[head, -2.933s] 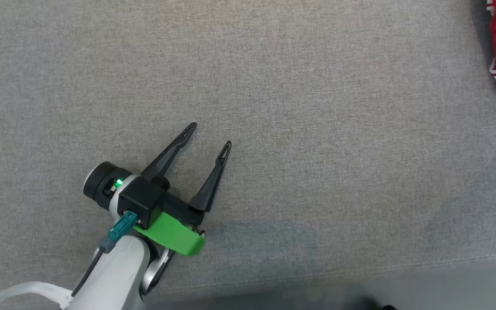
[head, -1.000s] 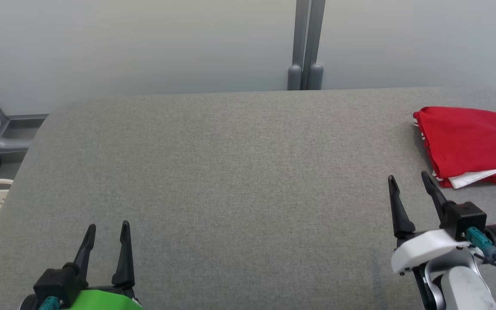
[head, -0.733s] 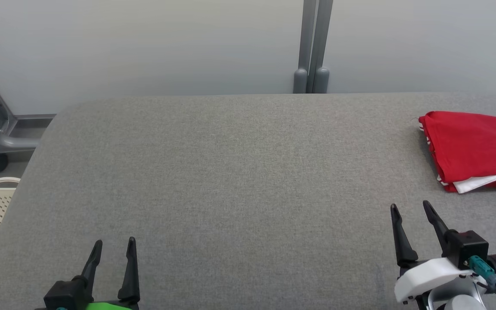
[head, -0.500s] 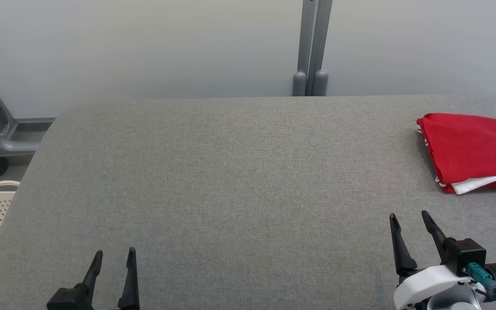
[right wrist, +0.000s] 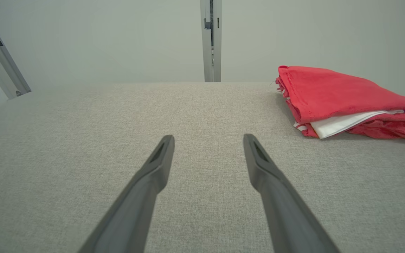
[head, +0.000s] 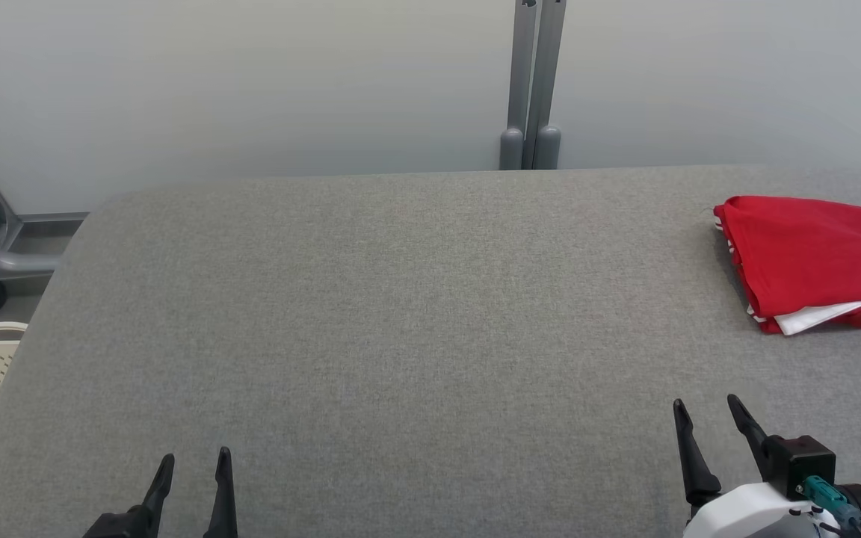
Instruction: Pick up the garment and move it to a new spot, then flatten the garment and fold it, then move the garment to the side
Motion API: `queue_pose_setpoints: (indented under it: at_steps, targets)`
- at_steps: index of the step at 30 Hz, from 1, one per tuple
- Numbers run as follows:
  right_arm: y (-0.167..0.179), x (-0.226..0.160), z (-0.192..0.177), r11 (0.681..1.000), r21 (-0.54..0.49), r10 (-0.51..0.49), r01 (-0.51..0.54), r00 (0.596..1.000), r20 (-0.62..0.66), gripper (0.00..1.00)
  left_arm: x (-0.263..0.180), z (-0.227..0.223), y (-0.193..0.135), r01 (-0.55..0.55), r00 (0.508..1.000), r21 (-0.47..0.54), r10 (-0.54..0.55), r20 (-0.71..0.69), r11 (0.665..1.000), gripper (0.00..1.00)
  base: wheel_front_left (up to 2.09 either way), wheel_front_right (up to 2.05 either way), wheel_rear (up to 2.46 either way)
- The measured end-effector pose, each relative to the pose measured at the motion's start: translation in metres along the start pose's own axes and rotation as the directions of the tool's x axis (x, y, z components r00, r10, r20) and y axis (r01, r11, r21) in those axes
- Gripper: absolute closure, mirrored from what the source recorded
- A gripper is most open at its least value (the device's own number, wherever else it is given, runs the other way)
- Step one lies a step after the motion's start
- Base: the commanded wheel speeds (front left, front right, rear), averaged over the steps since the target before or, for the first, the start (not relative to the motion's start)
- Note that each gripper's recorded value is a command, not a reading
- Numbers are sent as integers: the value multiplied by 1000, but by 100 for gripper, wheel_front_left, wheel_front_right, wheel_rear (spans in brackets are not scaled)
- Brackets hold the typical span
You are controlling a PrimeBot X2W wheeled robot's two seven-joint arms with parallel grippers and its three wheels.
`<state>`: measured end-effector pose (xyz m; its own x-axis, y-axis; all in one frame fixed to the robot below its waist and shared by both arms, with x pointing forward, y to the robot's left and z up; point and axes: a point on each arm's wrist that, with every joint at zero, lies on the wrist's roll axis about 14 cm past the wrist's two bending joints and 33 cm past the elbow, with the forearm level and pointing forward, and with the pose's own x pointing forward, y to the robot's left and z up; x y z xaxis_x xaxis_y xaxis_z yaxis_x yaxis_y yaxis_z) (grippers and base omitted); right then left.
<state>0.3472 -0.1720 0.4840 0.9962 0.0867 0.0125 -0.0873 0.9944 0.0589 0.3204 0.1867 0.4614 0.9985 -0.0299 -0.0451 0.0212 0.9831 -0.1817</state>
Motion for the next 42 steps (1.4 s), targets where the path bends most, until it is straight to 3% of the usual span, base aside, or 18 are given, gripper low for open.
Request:
queue_pose_setpoints:
  at_steps: [20, 21, 27, 42]
  targets:
    - [0, 3, -11, 999, 36, -6, 7, 999, -33, 0, 2, -9, 6, -27, 999, -9, 27, -29, 1000, 0, 0, 0, 0]
    - [0, 2, -13, 999, 38, -6, 8, 999, -41, 100, 1, -11, 7, -29, 999, -10, 29, -37, 1000, 100, 0, 0, 0]
    - [0, -10, -38, 997, 69, -18, 27, 992, -126, 100, -8, -31, 8, -50, 994, -41, 46, -102, 998, 100, 0, 0, 0]
    - [-13, -7, -32, 940, 318, -84, 120, 988, -126, 100, -3, -27, 15, -122, 989, -274, 93, -115, 954, 100, 0, 0, 0]
